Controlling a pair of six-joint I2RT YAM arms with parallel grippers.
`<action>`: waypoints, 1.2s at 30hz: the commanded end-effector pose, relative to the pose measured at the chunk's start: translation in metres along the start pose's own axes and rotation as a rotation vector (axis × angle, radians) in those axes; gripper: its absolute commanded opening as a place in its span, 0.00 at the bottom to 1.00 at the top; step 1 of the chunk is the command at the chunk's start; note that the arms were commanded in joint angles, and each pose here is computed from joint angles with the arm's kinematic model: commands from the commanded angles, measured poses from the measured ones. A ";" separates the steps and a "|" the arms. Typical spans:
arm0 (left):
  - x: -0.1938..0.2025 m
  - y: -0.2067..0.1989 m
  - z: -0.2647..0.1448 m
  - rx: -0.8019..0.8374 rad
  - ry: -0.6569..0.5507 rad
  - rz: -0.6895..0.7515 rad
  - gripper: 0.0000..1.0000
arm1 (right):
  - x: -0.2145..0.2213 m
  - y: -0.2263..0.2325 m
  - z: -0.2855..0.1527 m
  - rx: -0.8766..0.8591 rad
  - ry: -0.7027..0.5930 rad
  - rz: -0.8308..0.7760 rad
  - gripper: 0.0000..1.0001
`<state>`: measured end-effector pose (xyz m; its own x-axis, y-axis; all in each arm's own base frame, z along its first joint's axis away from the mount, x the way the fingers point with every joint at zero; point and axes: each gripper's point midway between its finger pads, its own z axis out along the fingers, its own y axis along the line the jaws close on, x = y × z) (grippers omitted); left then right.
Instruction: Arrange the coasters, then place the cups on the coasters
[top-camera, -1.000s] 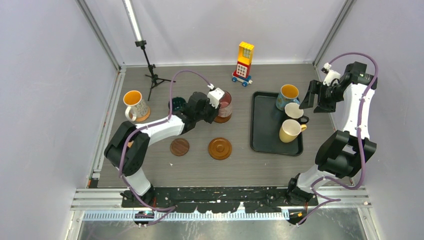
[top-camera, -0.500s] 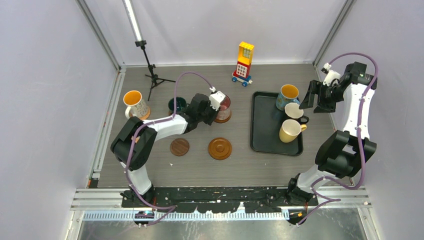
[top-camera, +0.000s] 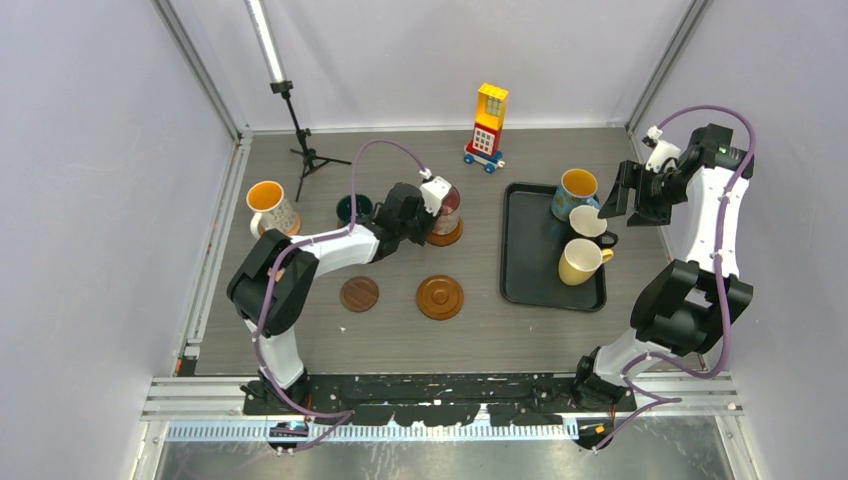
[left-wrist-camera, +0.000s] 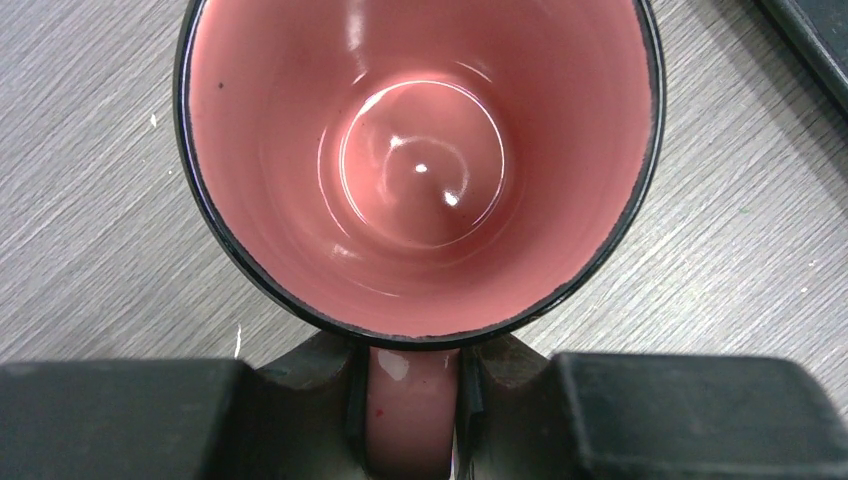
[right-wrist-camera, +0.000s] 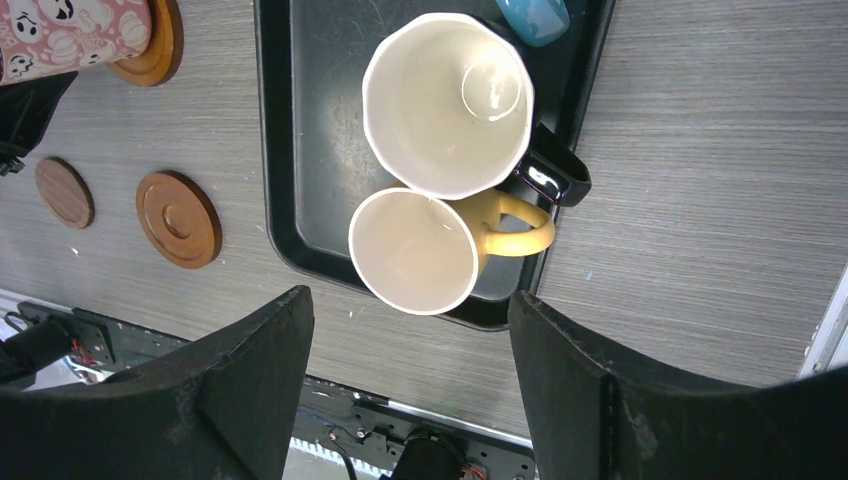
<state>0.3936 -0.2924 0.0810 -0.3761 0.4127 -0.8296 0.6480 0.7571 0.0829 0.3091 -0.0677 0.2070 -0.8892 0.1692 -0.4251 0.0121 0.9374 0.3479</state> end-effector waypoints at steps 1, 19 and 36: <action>-0.054 0.009 -0.008 -0.028 -0.145 -0.030 0.07 | -0.006 0.000 -0.002 -0.004 -0.025 -0.005 0.76; -0.040 -0.012 -0.021 -0.001 -0.106 -0.018 0.04 | -0.008 0.002 0.001 -0.019 -0.028 0.009 0.76; -0.034 -0.030 -0.028 0.037 -0.052 -0.063 0.55 | -0.009 0.002 0.001 -0.022 -0.029 0.007 0.76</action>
<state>0.3710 -0.3041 0.0878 -0.4152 0.3938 -0.8201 0.6420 0.7655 0.0426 0.3116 -0.0672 0.2040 -0.8913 0.1789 -0.4166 0.0184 0.9324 0.3610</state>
